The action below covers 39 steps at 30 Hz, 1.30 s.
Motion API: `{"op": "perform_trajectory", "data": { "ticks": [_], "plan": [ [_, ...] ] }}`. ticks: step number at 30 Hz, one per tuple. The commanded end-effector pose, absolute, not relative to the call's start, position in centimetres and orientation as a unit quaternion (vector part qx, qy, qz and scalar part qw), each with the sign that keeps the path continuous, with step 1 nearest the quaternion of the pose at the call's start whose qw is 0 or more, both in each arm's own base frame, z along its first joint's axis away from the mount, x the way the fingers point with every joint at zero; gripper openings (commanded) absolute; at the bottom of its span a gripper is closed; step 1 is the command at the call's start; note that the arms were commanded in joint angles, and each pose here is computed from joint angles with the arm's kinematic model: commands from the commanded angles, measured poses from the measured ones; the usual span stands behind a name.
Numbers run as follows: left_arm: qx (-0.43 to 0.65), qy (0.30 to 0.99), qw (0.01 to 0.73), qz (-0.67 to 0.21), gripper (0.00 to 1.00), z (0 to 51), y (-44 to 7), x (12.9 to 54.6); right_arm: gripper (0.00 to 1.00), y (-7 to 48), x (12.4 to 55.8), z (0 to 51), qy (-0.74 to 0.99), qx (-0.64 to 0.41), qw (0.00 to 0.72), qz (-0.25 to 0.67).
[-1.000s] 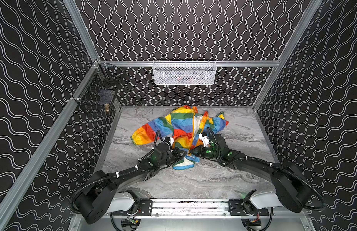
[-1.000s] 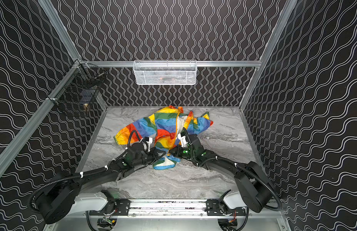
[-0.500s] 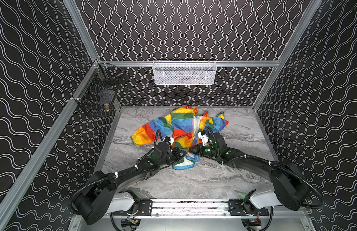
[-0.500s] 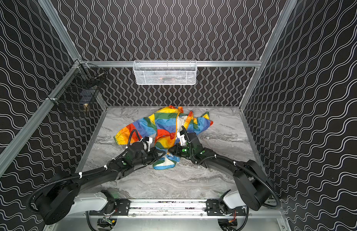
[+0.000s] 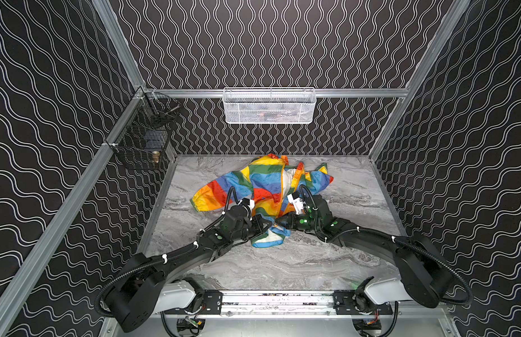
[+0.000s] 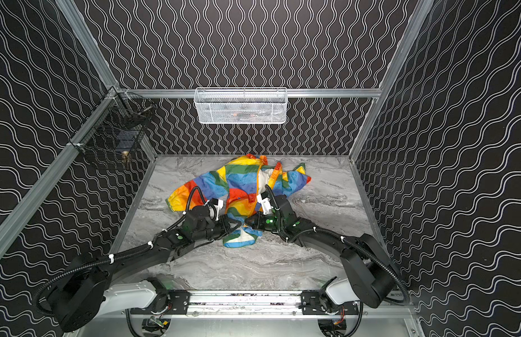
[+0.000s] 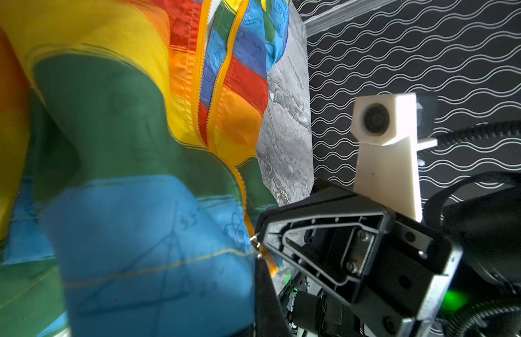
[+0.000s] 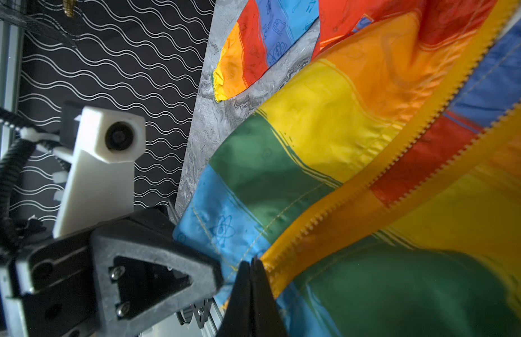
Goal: Zip up the jacket
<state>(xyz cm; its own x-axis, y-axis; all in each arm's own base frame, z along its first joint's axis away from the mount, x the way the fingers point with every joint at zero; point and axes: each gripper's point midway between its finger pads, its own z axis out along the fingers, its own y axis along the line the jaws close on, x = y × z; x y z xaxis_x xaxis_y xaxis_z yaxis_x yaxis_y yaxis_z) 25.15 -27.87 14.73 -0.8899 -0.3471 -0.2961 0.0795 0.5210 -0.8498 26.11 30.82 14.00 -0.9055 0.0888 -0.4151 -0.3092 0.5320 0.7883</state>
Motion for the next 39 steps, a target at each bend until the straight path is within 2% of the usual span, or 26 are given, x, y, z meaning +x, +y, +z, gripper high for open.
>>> {"op": "perform_trajectory", "data": {
  "ticks": [1, 10, 21, 32, 39],
  "plan": [
    [-0.044, 0.835, 0.227, -0.499, 0.00, 16.1, -28.5, 25.1, 0.00, 30.7, 26.1, 14.4, 0.844, -0.078, 0.224, 0.481],
    [-0.027, 0.830, 0.240, -0.502, 0.00, 17.5, -28.7, 25.5, 0.00, 30.8, 26.4, 15.6, 0.823, -0.061, 0.248, 0.508],
    [-0.016, 0.800, 0.278, -0.532, 0.00, 21.2, -28.9, 27.2, 0.00, 30.3, 28.4, 19.9, 0.784, -0.037, 0.326, 0.527],
    [0.064, 0.776, 0.313, -0.544, 0.00, 29.2, -28.9, 31.4, 0.00, 29.8, 31.0, 27.4, 0.737, -0.051, 0.439, 0.511],
    [0.151, 0.747, 0.346, -0.547, 0.00, 36.4, -29.6, 32.6, 0.00, 29.7, 31.4, 33.6, 0.694, -0.084, 0.504, 0.507]
  ]
}}
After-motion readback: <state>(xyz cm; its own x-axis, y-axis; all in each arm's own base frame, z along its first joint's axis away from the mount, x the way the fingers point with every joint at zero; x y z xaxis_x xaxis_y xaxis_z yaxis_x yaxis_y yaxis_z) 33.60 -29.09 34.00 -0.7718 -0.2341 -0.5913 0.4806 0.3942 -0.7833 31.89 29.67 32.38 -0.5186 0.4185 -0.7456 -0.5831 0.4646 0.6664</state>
